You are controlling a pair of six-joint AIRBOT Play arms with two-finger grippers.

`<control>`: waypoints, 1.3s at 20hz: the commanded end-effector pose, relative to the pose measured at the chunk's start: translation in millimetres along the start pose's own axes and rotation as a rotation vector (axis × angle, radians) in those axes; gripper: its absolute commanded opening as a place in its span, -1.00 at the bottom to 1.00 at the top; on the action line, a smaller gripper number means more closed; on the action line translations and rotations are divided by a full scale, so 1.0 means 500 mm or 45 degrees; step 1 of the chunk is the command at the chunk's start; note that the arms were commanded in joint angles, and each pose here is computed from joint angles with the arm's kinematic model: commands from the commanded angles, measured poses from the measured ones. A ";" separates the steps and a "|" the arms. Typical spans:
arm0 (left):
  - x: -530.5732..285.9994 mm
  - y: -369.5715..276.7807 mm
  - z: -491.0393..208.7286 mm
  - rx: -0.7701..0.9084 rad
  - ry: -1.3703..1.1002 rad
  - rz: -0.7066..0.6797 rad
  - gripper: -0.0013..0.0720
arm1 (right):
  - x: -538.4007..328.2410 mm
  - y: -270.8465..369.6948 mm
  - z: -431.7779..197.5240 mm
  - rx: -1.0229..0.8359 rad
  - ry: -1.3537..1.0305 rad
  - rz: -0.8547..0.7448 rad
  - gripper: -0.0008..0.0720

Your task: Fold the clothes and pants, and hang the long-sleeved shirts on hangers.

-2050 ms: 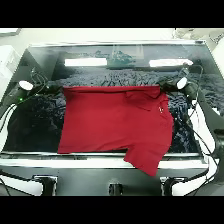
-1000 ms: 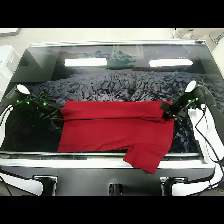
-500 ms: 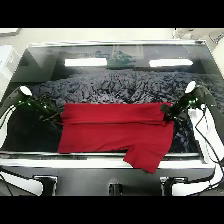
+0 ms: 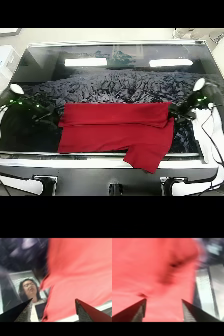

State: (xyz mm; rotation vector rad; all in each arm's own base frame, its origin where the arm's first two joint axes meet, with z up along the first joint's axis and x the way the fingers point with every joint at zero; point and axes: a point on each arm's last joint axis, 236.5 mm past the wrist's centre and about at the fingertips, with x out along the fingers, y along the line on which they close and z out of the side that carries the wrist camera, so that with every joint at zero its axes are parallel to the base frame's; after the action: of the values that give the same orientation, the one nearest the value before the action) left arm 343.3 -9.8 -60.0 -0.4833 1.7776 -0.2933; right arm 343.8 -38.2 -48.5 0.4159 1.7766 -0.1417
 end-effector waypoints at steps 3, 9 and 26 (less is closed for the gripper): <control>0.034 0.069 -0.156 -0.115 0.006 -0.024 0.60 | -0.023 -0.081 -0.084 0.108 0.013 0.025 0.58; 0.155 0.029 -0.237 -0.126 0.015 -0.223 0.28 | 0.012 -0.081 -0.144 0.094 0.063 0.035 0.57; 0.196 0.014 -0.259 -0.117 0.039 -0.227 -0.92 | 0.196 -0.029 -0.342 0.018 0.276 0.246 0.59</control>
State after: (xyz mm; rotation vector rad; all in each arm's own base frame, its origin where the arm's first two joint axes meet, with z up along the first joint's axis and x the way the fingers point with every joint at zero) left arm 197.2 -56.9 -115.1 -0.7126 1.7904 -0.3430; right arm 181.3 -3.2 -80.5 0.5659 1.9488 -0.0445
